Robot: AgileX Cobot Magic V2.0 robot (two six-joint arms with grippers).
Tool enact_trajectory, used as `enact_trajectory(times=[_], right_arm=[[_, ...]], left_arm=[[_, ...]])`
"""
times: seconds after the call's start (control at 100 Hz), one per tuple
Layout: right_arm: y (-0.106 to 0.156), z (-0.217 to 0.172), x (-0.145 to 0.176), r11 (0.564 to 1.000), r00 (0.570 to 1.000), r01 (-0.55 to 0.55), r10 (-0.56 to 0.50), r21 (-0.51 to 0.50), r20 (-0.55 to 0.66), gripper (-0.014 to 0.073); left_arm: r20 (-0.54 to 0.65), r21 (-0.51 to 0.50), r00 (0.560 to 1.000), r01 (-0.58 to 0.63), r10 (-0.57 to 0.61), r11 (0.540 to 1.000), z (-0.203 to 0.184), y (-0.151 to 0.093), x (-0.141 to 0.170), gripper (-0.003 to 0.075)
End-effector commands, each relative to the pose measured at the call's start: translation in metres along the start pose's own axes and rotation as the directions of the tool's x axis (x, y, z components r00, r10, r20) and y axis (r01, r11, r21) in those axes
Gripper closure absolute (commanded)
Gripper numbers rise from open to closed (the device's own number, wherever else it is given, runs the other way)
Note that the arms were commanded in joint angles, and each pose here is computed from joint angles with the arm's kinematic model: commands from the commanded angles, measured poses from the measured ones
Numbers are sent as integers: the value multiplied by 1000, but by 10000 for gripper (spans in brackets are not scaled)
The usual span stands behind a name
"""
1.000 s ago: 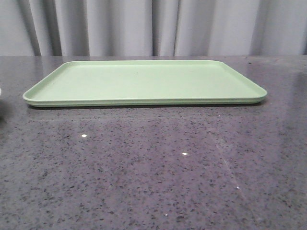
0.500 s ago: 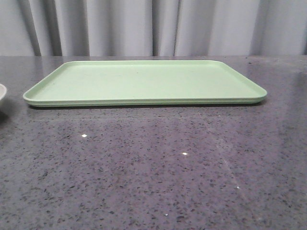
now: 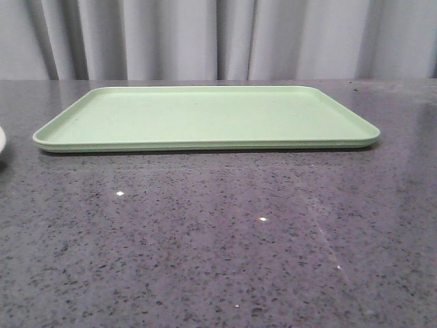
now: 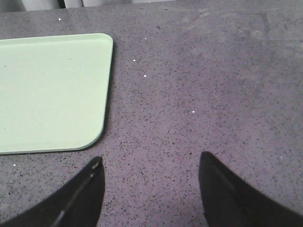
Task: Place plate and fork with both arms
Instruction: 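Carry the plate with the left gripper over the green tray and lower it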
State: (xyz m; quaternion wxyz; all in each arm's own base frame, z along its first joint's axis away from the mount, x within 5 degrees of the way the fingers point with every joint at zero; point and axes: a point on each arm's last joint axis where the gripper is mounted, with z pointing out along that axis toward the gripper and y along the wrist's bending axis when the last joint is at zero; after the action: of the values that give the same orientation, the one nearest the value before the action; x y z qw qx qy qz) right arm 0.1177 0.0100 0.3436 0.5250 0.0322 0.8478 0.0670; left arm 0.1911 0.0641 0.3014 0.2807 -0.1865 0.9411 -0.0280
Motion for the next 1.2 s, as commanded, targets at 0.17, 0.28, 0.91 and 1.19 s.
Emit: enact_trajectory(times=[0.17,0.28,0.91,1.19], right_arm=[[2,-5,-15,1000,996,14,-13,-8,85,145],[2,-5,-15,1000,997,13,-13,-8,81,145],[2,-5,-14,1000,997,13,-13,-7,75,145],[2,-5,-14,1000,997,13,-13,-7,75,145]], left_arm=[[225,145,974,-3,-30,989,-49,-21,-35,741],[285,221,958,-34,-31,975,-57,-31,-43,741],[167,510,981,-169,96,844,21,-159,-64,741],[141,569,983,-177,116,803,42,-213,-82,741]])
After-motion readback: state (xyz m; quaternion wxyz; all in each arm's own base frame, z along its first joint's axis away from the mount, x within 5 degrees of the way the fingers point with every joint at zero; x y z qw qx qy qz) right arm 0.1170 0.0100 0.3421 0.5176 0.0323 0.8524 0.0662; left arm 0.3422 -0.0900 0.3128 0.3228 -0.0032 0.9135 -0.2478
